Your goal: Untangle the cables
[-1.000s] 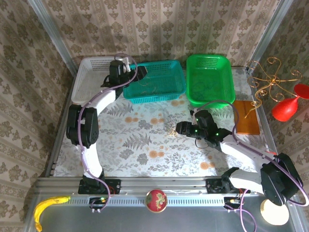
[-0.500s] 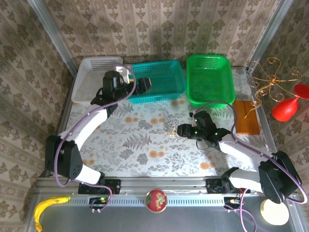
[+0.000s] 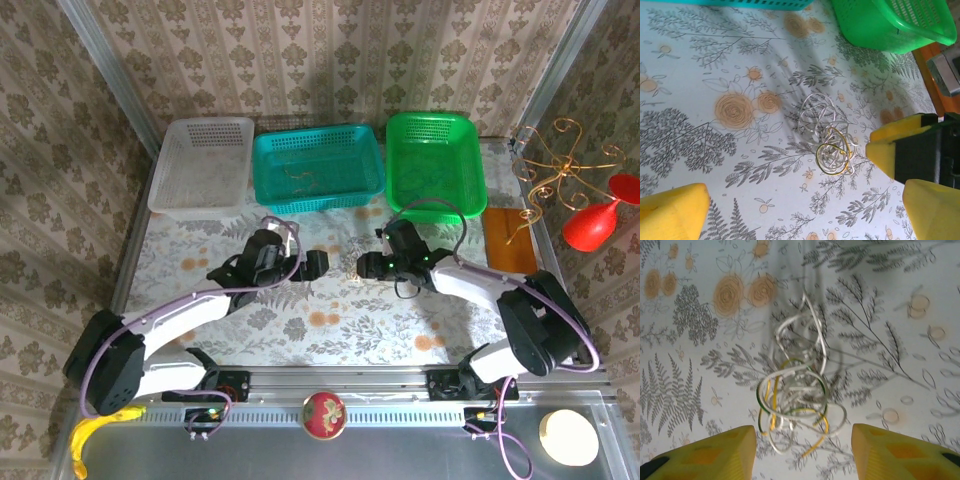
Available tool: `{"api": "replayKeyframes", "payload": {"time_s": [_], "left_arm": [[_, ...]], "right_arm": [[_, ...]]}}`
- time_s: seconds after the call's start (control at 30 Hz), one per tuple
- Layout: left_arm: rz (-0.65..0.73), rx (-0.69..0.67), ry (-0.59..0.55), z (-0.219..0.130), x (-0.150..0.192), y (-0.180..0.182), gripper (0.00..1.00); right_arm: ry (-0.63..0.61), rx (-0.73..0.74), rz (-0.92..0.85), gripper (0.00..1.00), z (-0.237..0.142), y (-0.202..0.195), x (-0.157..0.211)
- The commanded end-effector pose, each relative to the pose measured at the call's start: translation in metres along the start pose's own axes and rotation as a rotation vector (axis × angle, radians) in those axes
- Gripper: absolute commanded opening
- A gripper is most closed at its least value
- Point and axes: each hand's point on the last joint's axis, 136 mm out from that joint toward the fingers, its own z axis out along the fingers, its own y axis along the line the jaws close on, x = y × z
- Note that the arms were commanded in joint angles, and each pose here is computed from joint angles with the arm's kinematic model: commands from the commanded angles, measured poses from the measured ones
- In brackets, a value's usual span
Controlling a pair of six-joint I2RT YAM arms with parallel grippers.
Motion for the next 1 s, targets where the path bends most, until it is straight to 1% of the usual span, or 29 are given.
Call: {"api": "replayKeyframes", "payload": {"time_s": [0.0,0.1,0.13,0.2,0.27,0.3,0.43,0.6,0.73,0.77,0.87,0.97], "left_arm": [[-0.056,0.013,-0.097,-0.010,-0.015,-0.004,1.00],[-0.064,0.007,-0.099,-0.014,-0.013,-0.001,1.00],[-0.066,0.005,-0.101,-0.015,-0.012,0.000,1.00],[-0.070,0.002,-0.100,-0.017,-0.010,0.001,1.00],[-0.072,0.003,-0.100,-0.020,-0.008,0.002,1.00],[-0.074,0.002,-0.099,-0.020,-0.007,0.003,1.00],[-0.088,-0.001,-0.106,-0.024,-0.004,0.006,1.00],[-0.112,0.045,-0.125,-0.025,-0.007,0.000,1.00],[-0.138,0.112,-0.134,-0.021,-0.011,-0.009,1.00],[-0.145,0.127,-0.132,-0.019,-0.011,-0.012,1.00],[-0.163,0.176,-0.135,-0.014,-0.015,-0.020,1.00],[-0.174,0.209,-0.128,-0.006,-0.017,-0.026,0.94]], "right_arm": [[0.007,-0.029,-0.034,0.52,0.011,0.010,-0.009],[0.031,-0.021,-0.030,0.46,0.025,0.008,-0.008],[0.039,-0.016,-0.030,0.41,0.029,0.006,-0.007],[0.051,-0.014,-0.027,0.25,0.034,0.005,-0.007],[0.047,-0.035,-0.028,0.06,0.031,0.011,-0.008],[0.038,-0.047,-0.025,0.01,0.027,0.014,-0.010],[0.003,-0.123,-0.038,0.00,0.004,0.034,-0.017],[-0.061,-0.251,-0.043,0.00,-0.022,0.057,-0.019],[-0.068,-0.290,-0.009,0.00,-0.023,0.061,-0.015],[-0.094,-0.313,-0.011,0.00,-0.031,0.067,-0.020],[-0.091,-0.342,0.003,0.00,-0.031,0.071,-0.018],[-0.087,-0.363,0.010,0.00,-0.030,0.077,-0.016]]}}
